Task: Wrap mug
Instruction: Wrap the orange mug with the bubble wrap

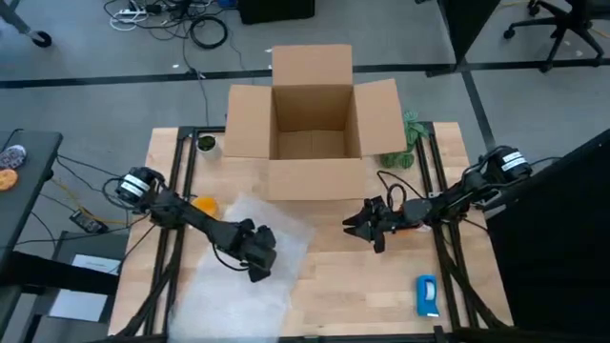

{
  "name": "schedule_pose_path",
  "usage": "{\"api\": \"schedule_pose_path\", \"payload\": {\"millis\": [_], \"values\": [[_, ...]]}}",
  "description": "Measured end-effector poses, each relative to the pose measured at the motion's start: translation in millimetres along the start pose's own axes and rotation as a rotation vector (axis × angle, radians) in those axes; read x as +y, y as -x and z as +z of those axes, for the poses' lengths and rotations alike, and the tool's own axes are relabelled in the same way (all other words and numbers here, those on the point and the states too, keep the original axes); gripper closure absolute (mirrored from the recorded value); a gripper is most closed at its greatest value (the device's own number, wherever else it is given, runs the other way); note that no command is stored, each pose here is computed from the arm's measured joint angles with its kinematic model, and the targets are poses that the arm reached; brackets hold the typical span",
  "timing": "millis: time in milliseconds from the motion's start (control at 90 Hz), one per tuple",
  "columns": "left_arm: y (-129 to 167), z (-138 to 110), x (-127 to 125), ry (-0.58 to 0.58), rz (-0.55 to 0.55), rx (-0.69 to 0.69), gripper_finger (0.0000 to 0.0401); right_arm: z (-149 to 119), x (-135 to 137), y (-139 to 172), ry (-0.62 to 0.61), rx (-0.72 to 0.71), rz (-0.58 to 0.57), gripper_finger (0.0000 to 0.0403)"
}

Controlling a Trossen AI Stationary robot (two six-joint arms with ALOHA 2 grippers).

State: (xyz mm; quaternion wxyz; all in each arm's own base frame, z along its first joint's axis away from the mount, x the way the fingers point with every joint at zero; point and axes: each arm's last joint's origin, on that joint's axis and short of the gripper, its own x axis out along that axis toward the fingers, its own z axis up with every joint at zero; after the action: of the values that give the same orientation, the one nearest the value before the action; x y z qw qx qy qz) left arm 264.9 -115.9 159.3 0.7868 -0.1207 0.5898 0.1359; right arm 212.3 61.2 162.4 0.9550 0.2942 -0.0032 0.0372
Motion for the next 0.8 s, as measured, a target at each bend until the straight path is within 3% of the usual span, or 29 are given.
{"api": "schedule_pose_path", "payload": {"millis": [167, 522, 800], "values": [[30, 8, 0, -0.029, -0.038, -0.065, 0.0393, 12, 17, -21, 0.078, 0.019, 0.085, 0.0268], [82, 23, 0, -0.102, -0.115, -0.173, 0.0396, 22, 47, -51, 0.238, 0.146, 0.114, 0.0268], [94, 26, 2, -0.127, -0.105, -0.266, 0.0396, 18, 80, -55, 0.356, 0.167, 0.091, 0.0268]]}}
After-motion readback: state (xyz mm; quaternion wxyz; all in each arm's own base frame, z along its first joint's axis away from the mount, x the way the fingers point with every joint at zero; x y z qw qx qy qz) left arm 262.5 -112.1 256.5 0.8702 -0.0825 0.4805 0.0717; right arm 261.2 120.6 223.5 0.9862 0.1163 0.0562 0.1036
